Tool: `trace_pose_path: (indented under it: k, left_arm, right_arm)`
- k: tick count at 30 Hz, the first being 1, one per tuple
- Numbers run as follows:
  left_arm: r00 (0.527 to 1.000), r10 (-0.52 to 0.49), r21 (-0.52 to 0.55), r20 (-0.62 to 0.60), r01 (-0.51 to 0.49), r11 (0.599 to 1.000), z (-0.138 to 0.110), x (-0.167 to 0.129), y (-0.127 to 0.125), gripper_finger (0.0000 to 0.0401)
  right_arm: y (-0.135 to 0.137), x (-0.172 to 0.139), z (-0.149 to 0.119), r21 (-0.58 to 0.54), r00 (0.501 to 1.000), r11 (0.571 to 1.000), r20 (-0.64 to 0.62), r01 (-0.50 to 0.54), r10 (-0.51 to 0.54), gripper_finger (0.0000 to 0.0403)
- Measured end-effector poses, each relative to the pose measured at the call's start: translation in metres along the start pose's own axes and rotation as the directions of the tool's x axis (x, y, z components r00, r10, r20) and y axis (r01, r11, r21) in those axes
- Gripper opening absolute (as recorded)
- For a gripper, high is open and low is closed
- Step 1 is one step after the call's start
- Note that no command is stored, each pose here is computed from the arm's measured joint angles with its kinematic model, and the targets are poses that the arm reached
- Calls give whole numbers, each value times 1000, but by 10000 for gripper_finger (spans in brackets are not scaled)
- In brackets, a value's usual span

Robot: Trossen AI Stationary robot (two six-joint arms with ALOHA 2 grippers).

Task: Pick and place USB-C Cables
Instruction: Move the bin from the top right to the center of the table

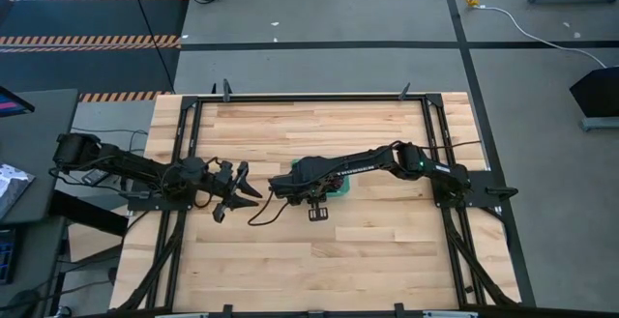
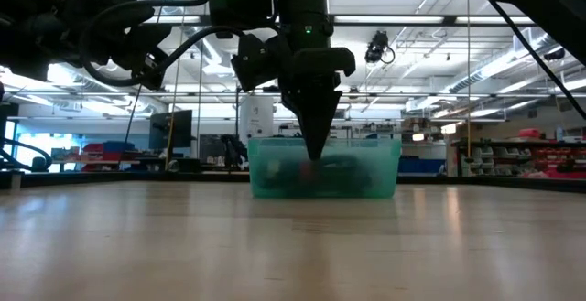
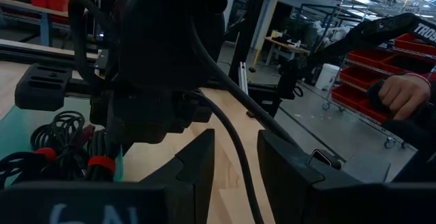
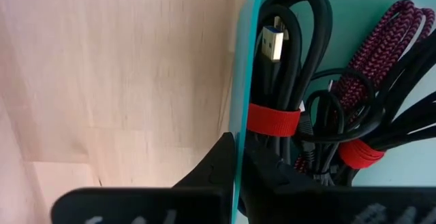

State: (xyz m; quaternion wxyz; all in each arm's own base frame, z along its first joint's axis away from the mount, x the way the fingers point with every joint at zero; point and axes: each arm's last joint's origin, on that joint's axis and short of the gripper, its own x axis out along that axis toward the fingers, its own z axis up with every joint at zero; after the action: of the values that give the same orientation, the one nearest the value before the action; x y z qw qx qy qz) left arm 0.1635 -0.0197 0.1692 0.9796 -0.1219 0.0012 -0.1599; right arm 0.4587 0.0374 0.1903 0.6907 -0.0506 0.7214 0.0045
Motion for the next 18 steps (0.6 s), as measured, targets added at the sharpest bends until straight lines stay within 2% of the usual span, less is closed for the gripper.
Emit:
trace_pose_path:
  k: [18]
  left_arm:
    - [1000,1,-1,-4,-1,1000,0,0,0,119]
  right_arm:
    - [0,0,0,71,1000,997,0,-21,21,24]
